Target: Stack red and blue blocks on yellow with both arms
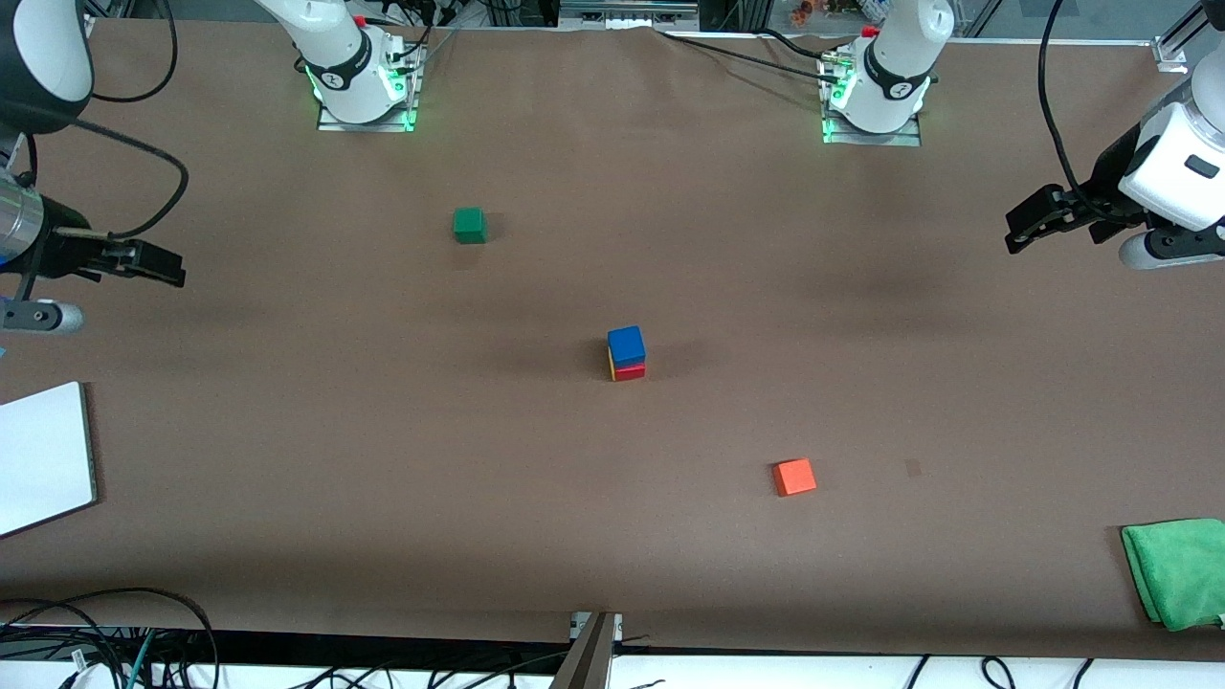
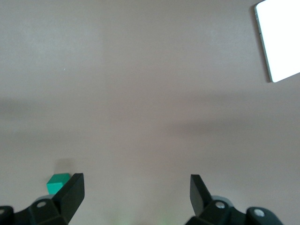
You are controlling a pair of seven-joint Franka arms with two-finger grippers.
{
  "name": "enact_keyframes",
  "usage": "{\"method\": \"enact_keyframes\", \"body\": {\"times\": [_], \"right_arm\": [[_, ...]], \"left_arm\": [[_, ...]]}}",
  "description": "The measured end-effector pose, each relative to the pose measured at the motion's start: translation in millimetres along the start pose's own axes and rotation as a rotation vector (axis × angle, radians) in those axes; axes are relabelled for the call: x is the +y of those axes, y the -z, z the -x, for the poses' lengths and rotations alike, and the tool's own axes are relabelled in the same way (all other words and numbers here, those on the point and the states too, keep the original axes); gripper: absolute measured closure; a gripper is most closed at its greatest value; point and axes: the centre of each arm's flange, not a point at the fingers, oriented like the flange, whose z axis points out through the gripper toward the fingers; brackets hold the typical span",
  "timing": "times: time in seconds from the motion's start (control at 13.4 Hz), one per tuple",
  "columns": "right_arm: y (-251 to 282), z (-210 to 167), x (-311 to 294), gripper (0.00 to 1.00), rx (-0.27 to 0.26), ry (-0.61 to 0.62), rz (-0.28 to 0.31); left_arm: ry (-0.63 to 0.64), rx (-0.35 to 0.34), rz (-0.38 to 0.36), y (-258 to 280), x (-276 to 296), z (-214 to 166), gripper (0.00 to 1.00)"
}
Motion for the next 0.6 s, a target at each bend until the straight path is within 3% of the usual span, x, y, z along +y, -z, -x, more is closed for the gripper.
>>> {"method": "enact_keyframes", "body": {"times": [0.37, 0.6], "right_arm": [[30, 27, -2, 0.00, 0.053, 0.010, -0.007], [25, 35, -2, 0.00, 0.028, 0.038, -0.008]], "left_arm": [[0.002, 0.000, 0.000, 0, -1, 0, 0.00], [0.011, -0.001, 0.000, 0, -6, -2, 0.00]]}}
